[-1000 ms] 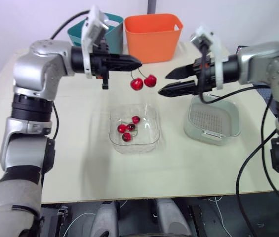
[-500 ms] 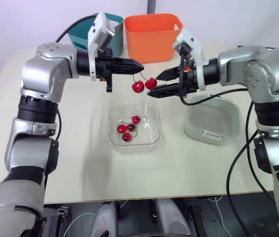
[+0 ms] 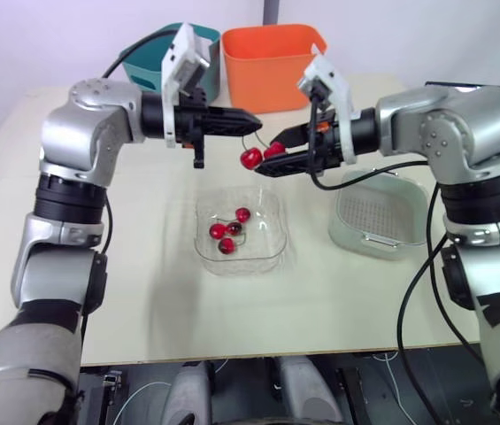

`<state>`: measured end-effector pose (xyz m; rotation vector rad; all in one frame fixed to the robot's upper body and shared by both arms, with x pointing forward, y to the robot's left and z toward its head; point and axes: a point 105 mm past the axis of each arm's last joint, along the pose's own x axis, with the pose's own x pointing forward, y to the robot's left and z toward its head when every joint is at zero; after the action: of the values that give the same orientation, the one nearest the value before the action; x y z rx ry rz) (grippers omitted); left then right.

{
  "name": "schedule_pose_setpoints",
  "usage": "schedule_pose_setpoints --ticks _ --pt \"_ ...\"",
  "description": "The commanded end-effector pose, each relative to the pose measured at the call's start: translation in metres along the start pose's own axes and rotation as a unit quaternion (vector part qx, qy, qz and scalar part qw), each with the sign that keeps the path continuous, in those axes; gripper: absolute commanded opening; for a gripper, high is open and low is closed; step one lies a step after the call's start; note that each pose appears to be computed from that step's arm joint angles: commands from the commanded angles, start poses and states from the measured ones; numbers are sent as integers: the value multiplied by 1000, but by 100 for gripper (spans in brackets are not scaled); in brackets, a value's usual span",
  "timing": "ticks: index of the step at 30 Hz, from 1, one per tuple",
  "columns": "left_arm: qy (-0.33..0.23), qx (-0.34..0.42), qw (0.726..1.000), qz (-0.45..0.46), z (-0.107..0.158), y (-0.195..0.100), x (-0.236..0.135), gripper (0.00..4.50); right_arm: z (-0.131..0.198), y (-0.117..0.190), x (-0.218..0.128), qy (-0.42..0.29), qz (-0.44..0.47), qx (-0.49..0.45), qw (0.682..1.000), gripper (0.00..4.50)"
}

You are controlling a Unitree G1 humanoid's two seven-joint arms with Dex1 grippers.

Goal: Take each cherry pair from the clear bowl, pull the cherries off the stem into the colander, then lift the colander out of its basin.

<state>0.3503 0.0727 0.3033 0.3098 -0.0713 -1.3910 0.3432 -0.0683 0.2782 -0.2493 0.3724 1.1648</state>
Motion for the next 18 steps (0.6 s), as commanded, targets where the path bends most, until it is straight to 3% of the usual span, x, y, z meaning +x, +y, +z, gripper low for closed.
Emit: schedule_pose_setpoints --ticks 1,3,11,18 --pt "-17 24 1000 0 15 -2 -4 0 14 4 -3 -19 3 -23 1000 403" --pt "-21 24 999 2 16 -2 -5 0 15 4 -3 -20 5 -22 1000 355" --pt "-31 25 999 4 20 -1 -6 0 13 7 -3 -19 15 -23 999 70" --pt "-45 27 999 13 25 3 -8 0 8 8 -5 -9 22 -31 999 62"
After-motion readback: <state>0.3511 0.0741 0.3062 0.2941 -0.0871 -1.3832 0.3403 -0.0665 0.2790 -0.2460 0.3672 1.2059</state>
